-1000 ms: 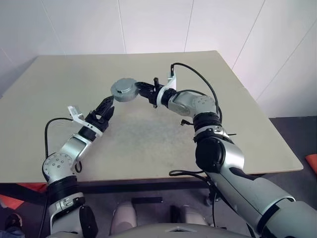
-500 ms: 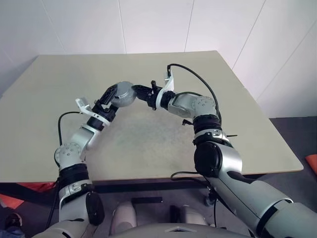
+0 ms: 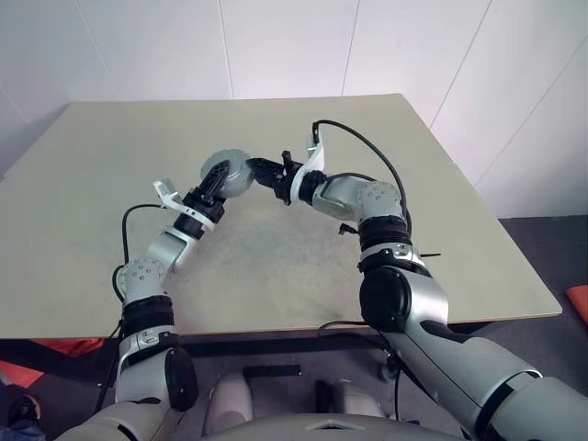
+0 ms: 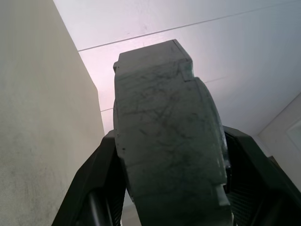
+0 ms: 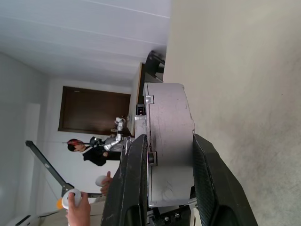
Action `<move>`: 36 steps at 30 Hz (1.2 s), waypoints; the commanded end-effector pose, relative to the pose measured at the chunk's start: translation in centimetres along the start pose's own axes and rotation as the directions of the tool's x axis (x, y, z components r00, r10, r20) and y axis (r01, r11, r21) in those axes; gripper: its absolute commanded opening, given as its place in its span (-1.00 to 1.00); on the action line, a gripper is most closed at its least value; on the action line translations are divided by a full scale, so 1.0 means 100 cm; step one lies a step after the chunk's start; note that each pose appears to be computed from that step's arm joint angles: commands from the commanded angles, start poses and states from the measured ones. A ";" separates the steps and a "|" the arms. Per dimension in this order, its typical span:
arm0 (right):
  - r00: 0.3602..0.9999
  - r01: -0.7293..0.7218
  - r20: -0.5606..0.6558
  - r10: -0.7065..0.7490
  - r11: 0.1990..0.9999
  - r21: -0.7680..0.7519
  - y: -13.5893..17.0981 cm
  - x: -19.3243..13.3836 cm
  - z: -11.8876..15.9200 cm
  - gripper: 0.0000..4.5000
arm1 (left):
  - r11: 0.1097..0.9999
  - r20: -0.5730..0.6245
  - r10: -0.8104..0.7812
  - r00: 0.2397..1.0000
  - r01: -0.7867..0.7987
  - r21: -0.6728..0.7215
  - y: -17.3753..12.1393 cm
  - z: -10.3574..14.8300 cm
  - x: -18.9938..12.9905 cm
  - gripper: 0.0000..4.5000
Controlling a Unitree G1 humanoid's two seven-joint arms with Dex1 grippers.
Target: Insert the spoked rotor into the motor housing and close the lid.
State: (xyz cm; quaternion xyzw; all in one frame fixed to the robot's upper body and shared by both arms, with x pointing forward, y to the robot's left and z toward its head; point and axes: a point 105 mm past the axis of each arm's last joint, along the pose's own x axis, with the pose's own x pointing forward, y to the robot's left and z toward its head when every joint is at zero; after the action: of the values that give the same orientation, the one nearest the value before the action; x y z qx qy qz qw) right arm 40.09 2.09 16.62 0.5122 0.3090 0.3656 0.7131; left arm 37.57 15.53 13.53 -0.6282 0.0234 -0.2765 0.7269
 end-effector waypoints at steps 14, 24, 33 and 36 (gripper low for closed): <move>0.955 0.144 0.286 -0.074 0.962 -0.232 -0.004 -0.010 0.046 0.40 | 0.971 0.317 0.115 0.942 -0.173 0.163 0.010 0.081 -0.030 0.07; 0.956 0.154 0.281 -0.086 0.960 -0.232 -0.009 -0.010 0.045 0.40 | 0.908 0.565 0.278 0.777 -0.404 0.109 0.035 0.146 -0.072 0.07; 0.953 0.191 0.275 -0.127 0.957 -0.218 -0.018 -0.008 0.043 0.42 | 0.841 0.657 0.341 0.672 -0.530 0.105 0.045 0.167 -0.092 0.51; 0.954 0.192 0.272 -0.130 0.957 -0.215 -0.019 -0.008 0.042 0.42 | 0.817 0.684 0.365 0.632 -0.570 0.091 0.047 0.176 -0.100 0.97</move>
State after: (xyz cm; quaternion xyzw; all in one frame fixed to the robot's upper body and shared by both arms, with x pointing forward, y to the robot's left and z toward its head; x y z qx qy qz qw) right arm 43.14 -1.02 14.56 0.4405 0.2306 0.2647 0.8262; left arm 37.50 34.27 7.32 -0.5538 -0.0625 0.1467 0.8173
